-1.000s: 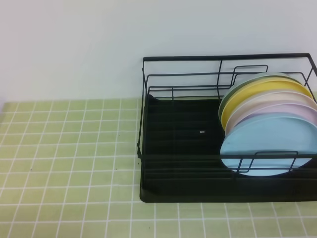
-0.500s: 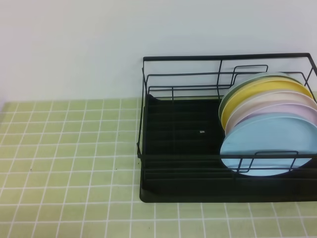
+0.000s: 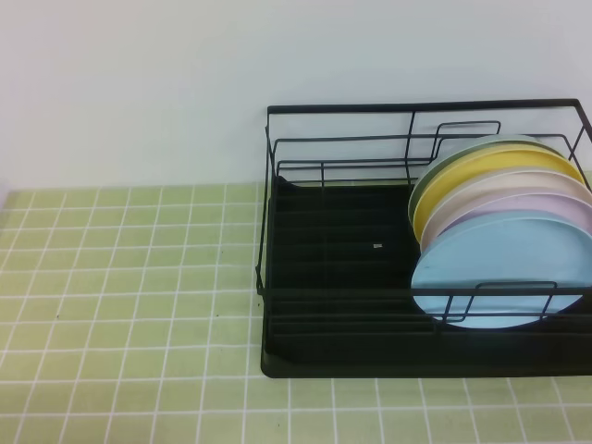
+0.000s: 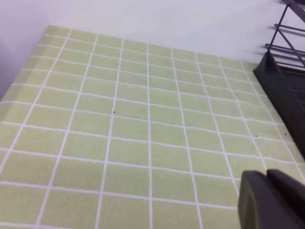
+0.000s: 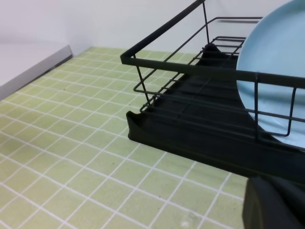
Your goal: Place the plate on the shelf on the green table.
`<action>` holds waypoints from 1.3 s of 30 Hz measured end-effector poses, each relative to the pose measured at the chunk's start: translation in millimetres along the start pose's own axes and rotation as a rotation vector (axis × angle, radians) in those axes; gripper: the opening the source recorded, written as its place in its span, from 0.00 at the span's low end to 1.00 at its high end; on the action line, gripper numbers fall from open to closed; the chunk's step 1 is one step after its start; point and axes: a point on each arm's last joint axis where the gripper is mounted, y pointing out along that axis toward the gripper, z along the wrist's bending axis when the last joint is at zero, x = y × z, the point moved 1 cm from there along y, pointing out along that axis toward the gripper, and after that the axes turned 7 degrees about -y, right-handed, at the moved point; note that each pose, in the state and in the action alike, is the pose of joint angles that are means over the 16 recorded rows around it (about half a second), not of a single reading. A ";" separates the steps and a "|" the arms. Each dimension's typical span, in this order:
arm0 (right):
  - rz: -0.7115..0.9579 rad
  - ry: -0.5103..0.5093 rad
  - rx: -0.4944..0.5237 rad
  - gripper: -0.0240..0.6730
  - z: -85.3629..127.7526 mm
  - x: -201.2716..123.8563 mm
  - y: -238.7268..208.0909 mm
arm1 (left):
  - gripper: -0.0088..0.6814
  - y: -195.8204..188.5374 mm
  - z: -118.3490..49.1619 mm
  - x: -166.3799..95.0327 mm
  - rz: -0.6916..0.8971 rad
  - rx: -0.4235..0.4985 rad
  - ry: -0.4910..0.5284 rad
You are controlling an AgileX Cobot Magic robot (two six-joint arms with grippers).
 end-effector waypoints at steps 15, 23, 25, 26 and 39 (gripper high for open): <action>-0.139 0.043 -0.203 0.03 -20.7 13.4 -3.2 | 0.01 0.0 0.0 0.0 0.000 0.000 0.000; -0.176 -0.086 -0.389 0.03 -37.2 18.8 -9.2 | 0.01 0.0 0.0 0.0 0.000 0.000 0.000; -0.179 -0.140 -0.430 0.03 -40.3 20.1 -10.9 | 0.01 0.0 0.0 0.0 0.000 0.000 0.000; -0.182 -0.166 -0.449 0.03 -41.5 20.9 -11.7 | 0.01 0.0 0.0 0.0 0.000 0.000 0.000; -0.131 -0.295 -0.503 0.03 -41.9 15.1 -16.7 | 0.01 0.0 0.0 0.0 0.000 0.000 -0.001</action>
